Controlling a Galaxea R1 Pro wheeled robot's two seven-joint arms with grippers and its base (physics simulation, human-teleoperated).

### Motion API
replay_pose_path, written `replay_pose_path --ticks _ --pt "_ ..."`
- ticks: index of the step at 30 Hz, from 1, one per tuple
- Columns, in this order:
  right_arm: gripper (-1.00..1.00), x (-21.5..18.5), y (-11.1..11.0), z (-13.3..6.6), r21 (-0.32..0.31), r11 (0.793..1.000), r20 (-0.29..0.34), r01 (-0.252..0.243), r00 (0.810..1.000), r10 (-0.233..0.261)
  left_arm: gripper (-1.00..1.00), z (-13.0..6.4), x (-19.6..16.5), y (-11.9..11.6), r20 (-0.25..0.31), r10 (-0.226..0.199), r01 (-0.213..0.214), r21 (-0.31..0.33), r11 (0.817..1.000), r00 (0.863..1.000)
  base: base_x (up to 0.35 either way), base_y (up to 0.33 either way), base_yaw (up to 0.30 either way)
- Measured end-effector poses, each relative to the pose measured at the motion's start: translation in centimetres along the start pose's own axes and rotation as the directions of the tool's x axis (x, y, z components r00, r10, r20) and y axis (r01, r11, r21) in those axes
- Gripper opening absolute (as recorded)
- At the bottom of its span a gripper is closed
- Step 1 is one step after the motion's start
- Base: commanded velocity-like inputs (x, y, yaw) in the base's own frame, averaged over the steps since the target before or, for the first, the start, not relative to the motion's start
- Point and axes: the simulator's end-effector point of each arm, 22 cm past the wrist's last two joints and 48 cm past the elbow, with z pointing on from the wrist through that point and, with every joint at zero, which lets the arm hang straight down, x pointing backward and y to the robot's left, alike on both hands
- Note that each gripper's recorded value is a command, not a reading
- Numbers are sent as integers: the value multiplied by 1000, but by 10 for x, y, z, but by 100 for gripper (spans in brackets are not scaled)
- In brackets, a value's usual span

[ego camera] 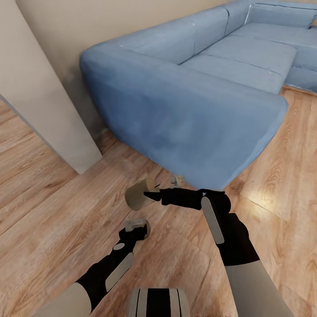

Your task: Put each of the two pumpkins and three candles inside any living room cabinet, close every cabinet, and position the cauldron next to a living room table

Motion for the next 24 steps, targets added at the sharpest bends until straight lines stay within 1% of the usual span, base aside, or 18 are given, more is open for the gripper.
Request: replay_pose_path --ticks 2,6,9,13,21,24 --pt "-100 3 -4 2 1 1000 -5 -6 1000 6 100 2 3 0 -1 15 -15 1 1000 1000 0 0 0" --pt "-100 5 -5 3 0 1000 -6 -11 1000 11 100 3 5 -1 -1 26 -26 2 1000 1000 0 0 0" --pt "-100 9 -11 6 2 1000 -13 -20 1000 20 100 6 12 1 -13 26 -26 0 1000 1000 0 0 0" --pt "-100 9 -10 6 1 1000 -13 -21 1000 21 100 5 12 -1 -12 26 -26 2 1000 1000 0 0 0" --pt "-100 19 -20 11 3 999 -26 -41 999 41 100 11 25 2 -36 24 -24 -1 1000 999 0 0 0" --pt "-100 19 -20 11 0 999 -24 -44 999 44 100 11 25 2 -36 24 -24 0 1000 999 0 0 0"
